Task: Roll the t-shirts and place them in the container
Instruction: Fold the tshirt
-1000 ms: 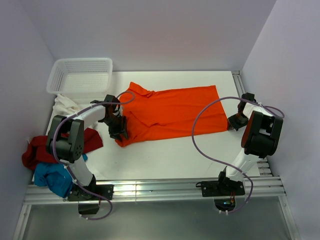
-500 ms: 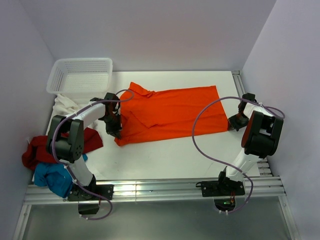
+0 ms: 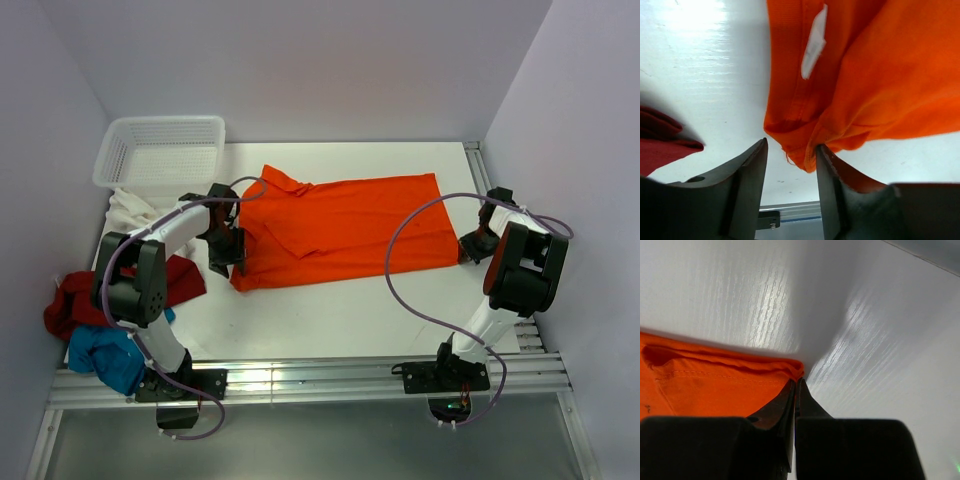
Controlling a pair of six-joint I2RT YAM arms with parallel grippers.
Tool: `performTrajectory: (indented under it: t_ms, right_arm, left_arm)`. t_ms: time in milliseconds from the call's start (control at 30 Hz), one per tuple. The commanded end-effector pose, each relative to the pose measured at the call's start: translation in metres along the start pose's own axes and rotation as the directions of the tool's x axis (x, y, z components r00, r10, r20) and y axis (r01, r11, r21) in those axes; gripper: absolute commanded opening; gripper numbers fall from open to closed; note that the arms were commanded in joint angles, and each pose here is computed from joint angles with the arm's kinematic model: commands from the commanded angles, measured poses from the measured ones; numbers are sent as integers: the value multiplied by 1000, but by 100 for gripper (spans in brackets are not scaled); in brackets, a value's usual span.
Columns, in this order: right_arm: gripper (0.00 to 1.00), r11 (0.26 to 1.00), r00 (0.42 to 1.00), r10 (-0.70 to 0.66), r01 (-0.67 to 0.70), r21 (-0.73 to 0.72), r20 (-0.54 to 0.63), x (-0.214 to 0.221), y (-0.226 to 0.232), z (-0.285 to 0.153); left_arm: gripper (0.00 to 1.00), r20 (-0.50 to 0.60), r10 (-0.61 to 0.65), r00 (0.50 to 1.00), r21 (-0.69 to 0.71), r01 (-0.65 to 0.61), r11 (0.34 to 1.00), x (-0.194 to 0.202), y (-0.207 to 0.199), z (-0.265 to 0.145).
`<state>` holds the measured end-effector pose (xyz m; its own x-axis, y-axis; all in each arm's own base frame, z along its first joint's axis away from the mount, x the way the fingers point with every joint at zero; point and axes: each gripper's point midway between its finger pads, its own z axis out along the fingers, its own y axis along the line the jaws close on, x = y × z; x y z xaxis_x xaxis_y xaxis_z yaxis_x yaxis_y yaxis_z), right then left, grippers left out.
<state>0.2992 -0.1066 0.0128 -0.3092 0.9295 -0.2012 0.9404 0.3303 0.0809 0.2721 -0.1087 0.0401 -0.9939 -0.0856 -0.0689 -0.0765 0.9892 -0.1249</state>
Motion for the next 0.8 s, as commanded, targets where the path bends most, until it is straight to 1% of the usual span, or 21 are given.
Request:
performTrajectory:
  t_ms: [0,100,200,400,600,700,767]
  right_arm:
    - [0,998,999,12,-15,57,51,-13,-15,-4]
    - [0,998,999,15,-18,54,47,-12,-15,-3]
    - [0,999,999,16,-18,51,37,-10,-14,-1]
    - [0,999,1000,13,-15,49,28,-8,-14,0]
    - [0,999,999,15,-17,45,30,-8,-14,0]
    - [0,999,999,15,-17,45,30,-9,-13,-1]
    - [0,999,999,15,-17,42,29,-9,-13,-1]
  left_arm:
    - [50,36,19,999,86,-22,996,1,-13,-19]
    - [52,19,28,999,149,-30,988,10,-22,-19]
    - [52,2,30,1000,183,-30,983,18,-26,-17]
    - [53,8,49,999,249,-49,967,23,-35,-21]
    - [51,-23,31,999,178,-26,984,28,-24,-7]
    - [46,-21,26,999,153,-22,988,25,-20,-3]
    - [40,-23,25,999,141,-21,990,24,-19,2]
